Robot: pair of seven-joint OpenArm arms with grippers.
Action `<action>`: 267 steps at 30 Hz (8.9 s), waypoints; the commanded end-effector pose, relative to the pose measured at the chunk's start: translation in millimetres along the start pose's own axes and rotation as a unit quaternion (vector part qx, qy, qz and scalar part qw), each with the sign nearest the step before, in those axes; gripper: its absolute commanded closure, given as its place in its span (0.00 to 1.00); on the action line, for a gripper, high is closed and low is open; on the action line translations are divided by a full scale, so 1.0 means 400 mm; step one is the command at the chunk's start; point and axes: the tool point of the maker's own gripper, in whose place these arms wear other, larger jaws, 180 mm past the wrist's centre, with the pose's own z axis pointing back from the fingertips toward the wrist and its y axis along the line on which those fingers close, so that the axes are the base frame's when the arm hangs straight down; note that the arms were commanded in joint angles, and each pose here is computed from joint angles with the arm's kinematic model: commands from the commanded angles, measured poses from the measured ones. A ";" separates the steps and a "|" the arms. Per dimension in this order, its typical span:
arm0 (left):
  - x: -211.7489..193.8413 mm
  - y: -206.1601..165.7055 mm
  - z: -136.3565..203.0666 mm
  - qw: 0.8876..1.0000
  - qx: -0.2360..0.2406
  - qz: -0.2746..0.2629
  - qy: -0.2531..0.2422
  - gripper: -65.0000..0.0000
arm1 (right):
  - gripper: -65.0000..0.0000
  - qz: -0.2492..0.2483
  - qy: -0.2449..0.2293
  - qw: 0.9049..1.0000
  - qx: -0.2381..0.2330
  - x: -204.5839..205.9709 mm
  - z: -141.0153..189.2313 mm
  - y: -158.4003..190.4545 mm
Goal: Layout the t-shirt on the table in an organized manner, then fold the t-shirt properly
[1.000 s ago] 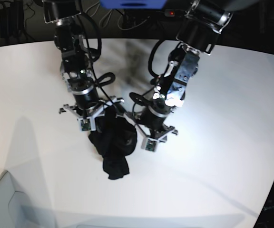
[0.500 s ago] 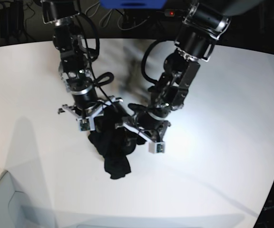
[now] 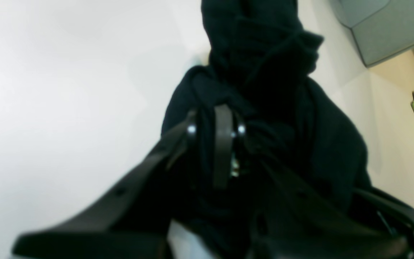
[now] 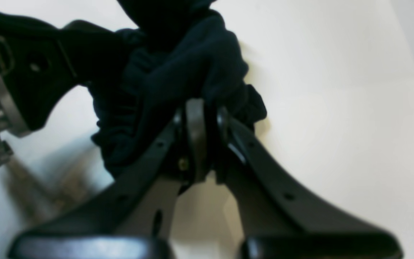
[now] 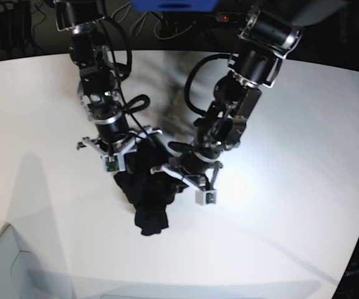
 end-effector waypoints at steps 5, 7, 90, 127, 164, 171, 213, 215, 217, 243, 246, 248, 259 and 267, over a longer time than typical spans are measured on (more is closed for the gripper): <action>0.102 -0.001 0.018 0.999 -0.009 -0.022 -0.044 1.00 | 1.00 0.015 -0.027 0.999 -0.007 0.043 -0.004 -0.032; 0.145 0.009 0.038 0.998 -0.013 -0.022 -0.061 1.00 | 1.00 0.020 -0.027 0.999 -0.010 0.043 -0.004 -0.045; 0.809 -0.105 0.252 0.932 -0.198 0.161 -0.257 1.00 | 1.00 -0.042 0.023 0.994 -0.102 -0.080 0.088 -0.177; 0.342 0.565 0.294 0.980 0.182 0.033 -0.076 0.24 | 0.45 -0.058 -0.019 0.992 -0.113 0.008 0.151 -0.173; 0.277 0.741 0.219 0.938 0.321 -0.108 -0.066 1.00 | 0.44 -0.048 -0.003 0.999 -0.006 -0.015 0.164 0.039; 0.294 0.766 0.243 0.934 0.331 -0.113 -0.069 1.00 | 0.44 -0.041 0.026 0.996 0.077 -0.067 0.168 0.208; 0.357 0.787 0.399 0.916 0.329 -0.204 -0.104 1.00 | 1.00 -0.015 -0.160 0.984 -0.083 0.327 0.042 -0.171; 0.332 0.794 0.407 0.917 0.331 -0.204 -0.094 1.00 | 1.00 -0.018 -0.150 0.984 -0.091 0.329 -0.004 -0.196; 0.319 0.799 0.412 0.917 0.332 -0.204 -0.089 1.00 | 1.00 -0.024 -0.134 0.986 -0.099 0.319 -0.052 -0.222; 0.282 0.795 0.422 0.931 0.321 -0.136 -0.104 0.97 | 0.40 -0.087 -0.019 0.994 -0.068 0.022 0.052 -0.064; 0.327 0.746 0.409 0.936 0.297 -0.131 -0.134 0.81 | 0.40 -0.098 0.002 0.994 -0.054 -0.022 0.074 -0.017; 0.336 0.715 0.408 0.940 0.281 -0.128 -0.148 0.67 | 0.40 -0.097 0.007 0.994 -0.045 -0.031 0.078 0.004; 0.464 0.750 0.543 0.914 0.308 -0.050 -0.259 0.29 | 0.40 -0.092 0.019 0.995 -0.018 -0.044 0.070 0.057; 0.466 0.868 0.525 0.903 0.358 -0.004 -0.238 0.23 | 0.40 -0.091 0.061 0.994 -0.003 -0.127 0.057 0.096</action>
